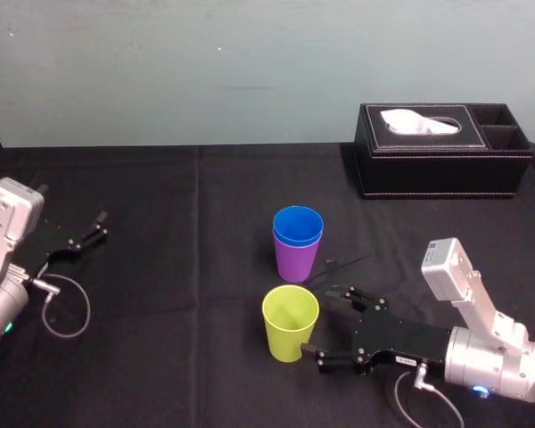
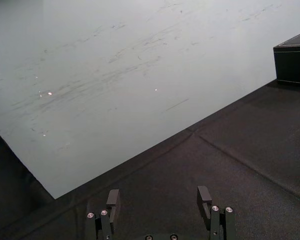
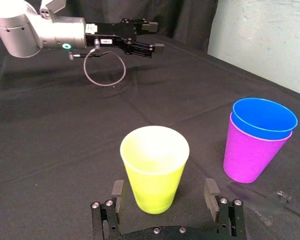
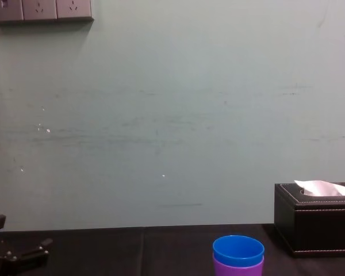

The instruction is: Stack the three plastic cups sequentially using one hand.

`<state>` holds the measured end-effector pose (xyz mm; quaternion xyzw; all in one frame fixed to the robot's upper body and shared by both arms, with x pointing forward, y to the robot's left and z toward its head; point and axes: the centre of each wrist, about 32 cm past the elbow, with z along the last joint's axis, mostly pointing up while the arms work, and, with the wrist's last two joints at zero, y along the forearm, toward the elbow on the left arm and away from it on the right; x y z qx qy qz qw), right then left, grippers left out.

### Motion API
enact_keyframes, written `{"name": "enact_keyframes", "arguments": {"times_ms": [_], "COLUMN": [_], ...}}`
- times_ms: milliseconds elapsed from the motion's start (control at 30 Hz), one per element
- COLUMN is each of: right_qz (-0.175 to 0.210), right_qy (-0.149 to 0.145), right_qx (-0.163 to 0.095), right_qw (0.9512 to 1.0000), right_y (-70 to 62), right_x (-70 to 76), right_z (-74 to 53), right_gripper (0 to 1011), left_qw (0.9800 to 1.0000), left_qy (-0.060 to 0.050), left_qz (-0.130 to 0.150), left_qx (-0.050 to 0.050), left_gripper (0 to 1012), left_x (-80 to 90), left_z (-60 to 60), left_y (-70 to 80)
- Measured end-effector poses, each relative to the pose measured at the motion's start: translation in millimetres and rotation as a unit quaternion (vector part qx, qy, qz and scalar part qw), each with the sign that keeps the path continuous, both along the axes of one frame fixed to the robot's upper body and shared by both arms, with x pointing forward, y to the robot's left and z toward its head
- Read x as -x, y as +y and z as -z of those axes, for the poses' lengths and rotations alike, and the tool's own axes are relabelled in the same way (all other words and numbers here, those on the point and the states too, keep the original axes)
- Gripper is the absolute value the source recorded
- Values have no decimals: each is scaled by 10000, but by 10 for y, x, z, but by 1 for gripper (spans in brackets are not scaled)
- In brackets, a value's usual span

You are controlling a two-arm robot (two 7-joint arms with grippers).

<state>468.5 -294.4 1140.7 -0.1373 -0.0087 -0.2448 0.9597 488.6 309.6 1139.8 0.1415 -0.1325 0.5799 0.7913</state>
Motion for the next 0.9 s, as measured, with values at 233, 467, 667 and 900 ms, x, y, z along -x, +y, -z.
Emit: {"name": "enact_keyframes", "arguments": {"times_ms": [233,467,667,900], "right_qz": [-9,-69,-123,-182], "right_qy": [38,35,22,31], "right_qx": [-8,-27,-48,-60], "right_qw": [10000,10000,9999,9998], "right_y": [22,60,100,171], "right_x": [-45,-58,-72,-100], "right_z": [12,11,3,5], "right_gripper": [1003,1003,1003,1003], "left_qw": [10000,10000,10000,10000], "left_qy": [0,0,0,0], "left_qz": [0,0,0,0], "left_qx": [0,0,0,0], "left_gripper": [1010,1010,1010,1010], "left_x": [0,0,0,0], "left_z": [0,0,0,0], "left_y": [0,0,0,0]}}
